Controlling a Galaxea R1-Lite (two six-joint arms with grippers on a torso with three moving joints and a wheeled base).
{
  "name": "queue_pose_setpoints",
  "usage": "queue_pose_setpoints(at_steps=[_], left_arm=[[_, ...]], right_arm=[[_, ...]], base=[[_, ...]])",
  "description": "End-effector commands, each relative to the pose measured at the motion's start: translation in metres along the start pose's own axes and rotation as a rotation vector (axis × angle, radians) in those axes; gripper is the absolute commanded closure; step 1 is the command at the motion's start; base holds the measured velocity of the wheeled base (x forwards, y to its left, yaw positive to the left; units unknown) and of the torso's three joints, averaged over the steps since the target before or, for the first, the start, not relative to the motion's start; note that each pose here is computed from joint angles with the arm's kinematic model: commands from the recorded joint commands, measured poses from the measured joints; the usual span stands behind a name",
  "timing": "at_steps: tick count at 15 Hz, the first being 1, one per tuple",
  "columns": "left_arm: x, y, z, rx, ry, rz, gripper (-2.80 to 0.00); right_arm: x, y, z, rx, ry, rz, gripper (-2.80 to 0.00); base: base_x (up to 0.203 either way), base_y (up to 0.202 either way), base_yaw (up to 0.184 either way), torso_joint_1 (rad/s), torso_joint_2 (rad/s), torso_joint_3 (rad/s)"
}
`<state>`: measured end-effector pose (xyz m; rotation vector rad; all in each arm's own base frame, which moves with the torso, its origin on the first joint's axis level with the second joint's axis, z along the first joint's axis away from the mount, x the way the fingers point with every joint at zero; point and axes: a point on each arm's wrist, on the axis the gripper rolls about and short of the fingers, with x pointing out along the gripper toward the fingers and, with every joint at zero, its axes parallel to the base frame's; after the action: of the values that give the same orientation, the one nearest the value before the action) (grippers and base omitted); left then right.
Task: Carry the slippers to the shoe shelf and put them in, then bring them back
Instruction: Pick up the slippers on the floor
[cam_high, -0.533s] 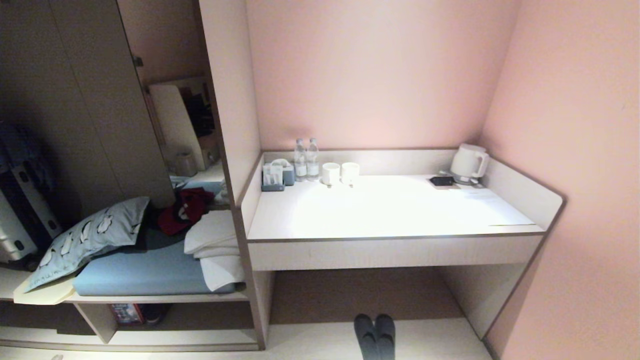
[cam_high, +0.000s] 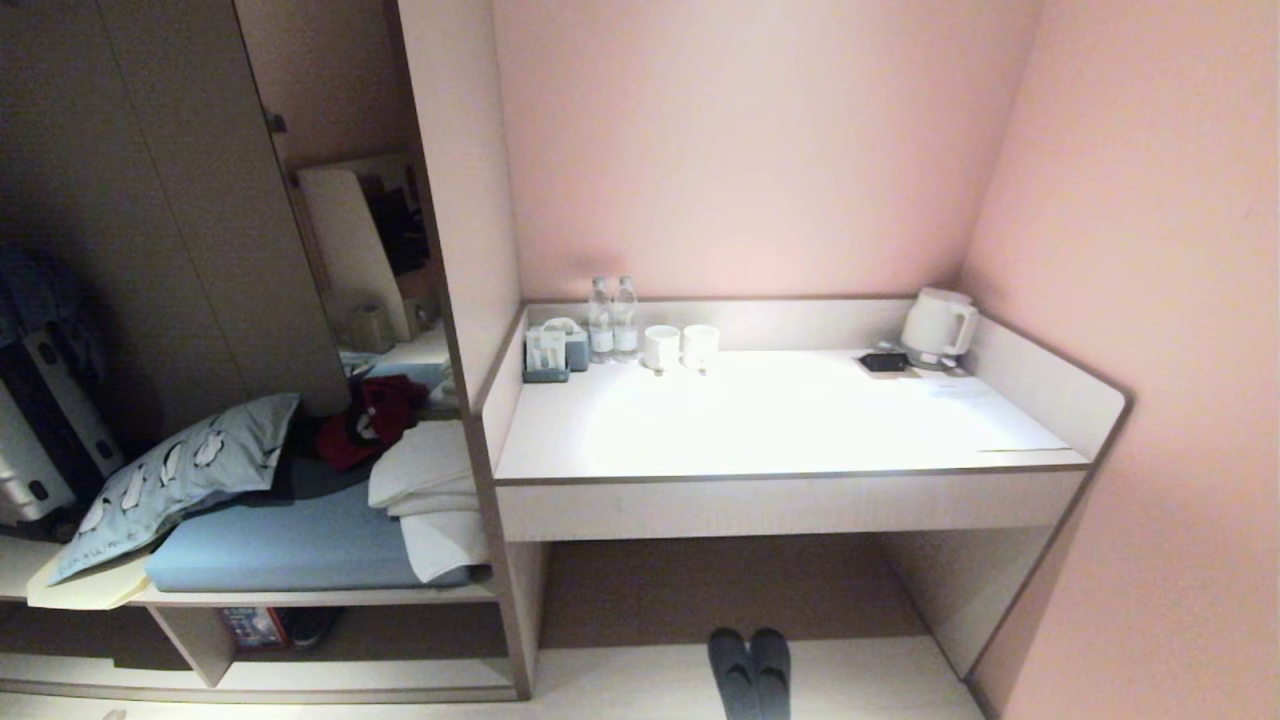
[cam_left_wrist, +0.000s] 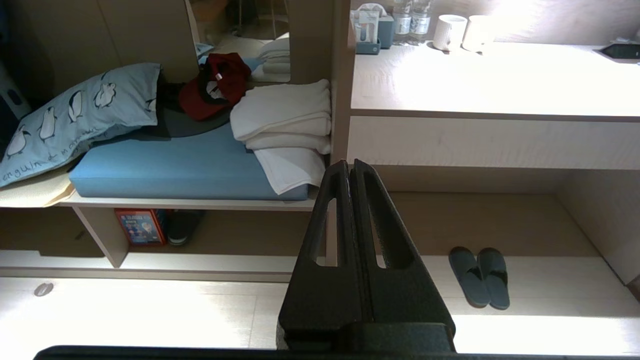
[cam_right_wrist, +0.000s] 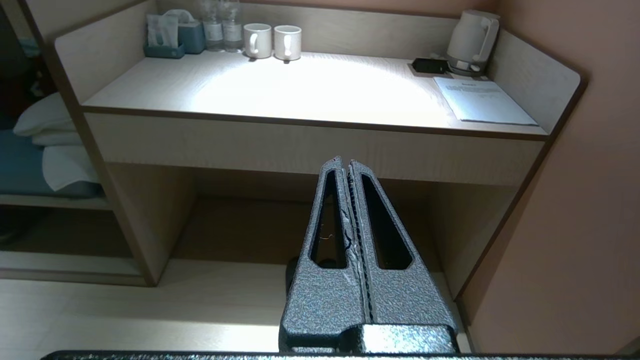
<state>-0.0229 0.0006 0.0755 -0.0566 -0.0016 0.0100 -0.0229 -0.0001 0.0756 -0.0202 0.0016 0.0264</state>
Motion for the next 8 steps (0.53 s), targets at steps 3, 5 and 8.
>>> queue_pose_setpoints(at_steps=[3,5,8], left_arm=[[0.0001,0.0,0.0,-0.002,0.001,0.001,0.0],[0.0001,0.0,0.0,0.0,0.001,0.001,0.0],[0.0001,0.0,0.0,-0.002,0.001,0.001,0.0]], right_arm=[[-0.0001,0.0,0.0001,-0.007,-0.003,0.001,0.0],[-0.0001,0.0,0.0001,-0.007,-0.004,0.003,0.0],[-0.0001,0.0,0.0001,-0.007,-0.004,0.003,0.0]], base=[[0.0,0.0,0.0,0.0,0.0,0.0],[0.0,0.0,0.0,0.0,0.0,0.0],[0.0,0.0,0.0,0.0,0.0,0.0]])
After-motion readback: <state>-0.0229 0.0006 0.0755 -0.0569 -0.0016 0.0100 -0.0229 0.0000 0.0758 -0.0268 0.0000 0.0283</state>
